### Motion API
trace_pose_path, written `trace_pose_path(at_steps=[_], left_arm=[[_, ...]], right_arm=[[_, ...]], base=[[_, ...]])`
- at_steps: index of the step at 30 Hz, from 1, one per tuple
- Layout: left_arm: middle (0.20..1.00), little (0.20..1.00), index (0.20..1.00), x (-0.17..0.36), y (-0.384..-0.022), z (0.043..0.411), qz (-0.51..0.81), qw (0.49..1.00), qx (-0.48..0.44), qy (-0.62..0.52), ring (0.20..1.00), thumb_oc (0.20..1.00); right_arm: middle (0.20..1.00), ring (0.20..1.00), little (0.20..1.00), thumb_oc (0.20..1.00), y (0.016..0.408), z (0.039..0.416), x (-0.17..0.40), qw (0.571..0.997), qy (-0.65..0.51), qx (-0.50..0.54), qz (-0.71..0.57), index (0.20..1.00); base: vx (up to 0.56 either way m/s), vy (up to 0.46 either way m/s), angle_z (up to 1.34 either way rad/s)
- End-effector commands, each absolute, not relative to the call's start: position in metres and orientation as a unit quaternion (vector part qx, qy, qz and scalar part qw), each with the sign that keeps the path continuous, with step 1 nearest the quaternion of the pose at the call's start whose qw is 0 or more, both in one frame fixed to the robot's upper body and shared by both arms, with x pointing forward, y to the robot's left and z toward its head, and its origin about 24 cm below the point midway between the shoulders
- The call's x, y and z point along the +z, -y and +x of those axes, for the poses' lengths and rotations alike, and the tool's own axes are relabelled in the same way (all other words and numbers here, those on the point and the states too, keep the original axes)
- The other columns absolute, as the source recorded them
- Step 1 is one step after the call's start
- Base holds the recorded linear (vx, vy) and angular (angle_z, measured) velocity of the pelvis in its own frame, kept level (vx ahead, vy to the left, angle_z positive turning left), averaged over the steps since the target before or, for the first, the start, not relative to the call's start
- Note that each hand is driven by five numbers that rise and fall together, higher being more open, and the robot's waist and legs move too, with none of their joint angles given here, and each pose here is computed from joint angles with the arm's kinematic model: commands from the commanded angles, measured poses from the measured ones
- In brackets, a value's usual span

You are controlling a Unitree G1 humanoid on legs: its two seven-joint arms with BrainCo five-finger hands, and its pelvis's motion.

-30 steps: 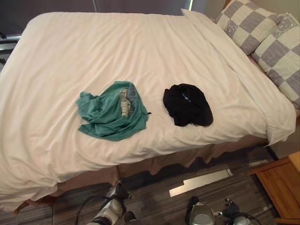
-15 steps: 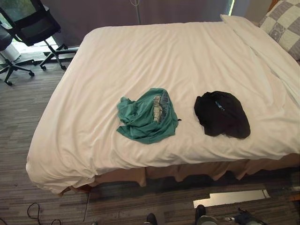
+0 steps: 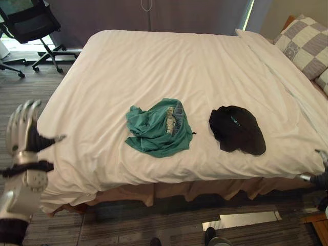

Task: Tidy up the quilt and then pick up the clothes from the bed and put them into the laundry hamper.

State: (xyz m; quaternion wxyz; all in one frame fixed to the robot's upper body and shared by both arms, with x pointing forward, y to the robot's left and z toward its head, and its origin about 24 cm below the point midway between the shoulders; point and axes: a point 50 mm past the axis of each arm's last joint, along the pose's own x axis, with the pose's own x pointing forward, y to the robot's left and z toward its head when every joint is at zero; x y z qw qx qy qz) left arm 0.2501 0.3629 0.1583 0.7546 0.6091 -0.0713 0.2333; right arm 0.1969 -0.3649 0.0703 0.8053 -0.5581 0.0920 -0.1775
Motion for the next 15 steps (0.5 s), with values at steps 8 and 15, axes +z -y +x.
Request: trace_pose_path(at_steps=[8,15], left_arm=[[1.0,1.0,1.0,0.166,-0.266,0.339,0.662,0.725,0.119,0.149,1.0,1.0],[1.0,1.0,1.0,0.147,-0.258,0.37,0.691,0.711,0.111,0.069,1.0,1.0]], right_arm=[[1.0,1.0,1.0,1.0,0.267,0.284,0.126,0.796,0.124,-0.049,-0.59,1.0],[1.0,1.0,1.0,1.0,0.244,0.287,0.124,0.805,0.151,-0.02,-0.573,1.0]], base=[[-0.08,0.014,-0.14],[-0.1,0.007,-0.2]])
